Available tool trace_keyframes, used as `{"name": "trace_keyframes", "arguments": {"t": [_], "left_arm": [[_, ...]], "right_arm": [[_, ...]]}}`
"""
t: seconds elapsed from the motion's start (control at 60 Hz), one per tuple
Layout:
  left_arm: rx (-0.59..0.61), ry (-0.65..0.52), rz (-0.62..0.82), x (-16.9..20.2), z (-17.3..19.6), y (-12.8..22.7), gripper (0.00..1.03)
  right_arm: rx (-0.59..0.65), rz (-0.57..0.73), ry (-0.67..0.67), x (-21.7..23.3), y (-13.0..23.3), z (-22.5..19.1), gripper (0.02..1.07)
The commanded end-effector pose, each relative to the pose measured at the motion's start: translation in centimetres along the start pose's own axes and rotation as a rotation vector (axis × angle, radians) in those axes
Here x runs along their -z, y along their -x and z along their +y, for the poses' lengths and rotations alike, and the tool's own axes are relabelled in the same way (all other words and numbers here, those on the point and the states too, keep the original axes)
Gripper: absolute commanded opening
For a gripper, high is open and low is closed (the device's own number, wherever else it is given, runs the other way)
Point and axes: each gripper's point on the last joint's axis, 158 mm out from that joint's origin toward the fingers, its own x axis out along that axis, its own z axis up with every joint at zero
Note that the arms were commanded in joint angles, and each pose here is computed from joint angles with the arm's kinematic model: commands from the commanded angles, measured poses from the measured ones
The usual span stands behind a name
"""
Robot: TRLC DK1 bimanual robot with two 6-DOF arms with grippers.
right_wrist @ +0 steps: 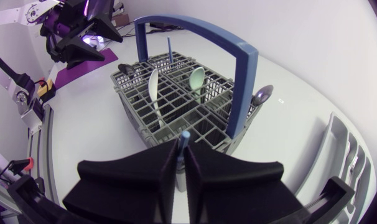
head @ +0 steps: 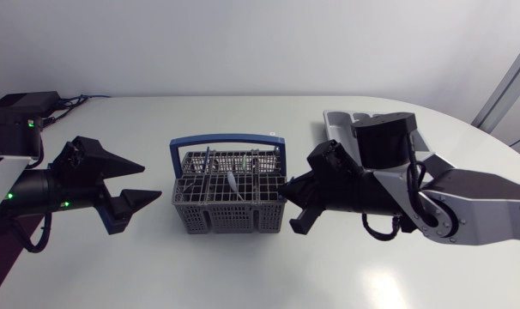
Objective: Unload the cutlery basket into the drawer organizer.
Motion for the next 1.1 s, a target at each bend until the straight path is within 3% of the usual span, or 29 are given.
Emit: {"name": "trace_keyframes", "arguments": {"t": [0.0, 0.55, 1.083], "left_arm": [[0.026, 0.012, 0.018, 1.0, -0.8, -0.6, 0.94], [0.020, 0.007, 0.015, 1.0, -0.6, -0.6, 0.94], [0.018, 0.000, 0.011, 0.9, -0.7, -0.5, 0.94]], "right_arm": [[0.013, -0.023, 0.001, -1.2, 0.0, -0.2, 0.12], [0.029, -0.035, 0.017, -3.1, 1.6, -0.3, 0.12], [0.073, -0.092, 0.030, -6.3, 6.9, -0.8, 0.12]]}}
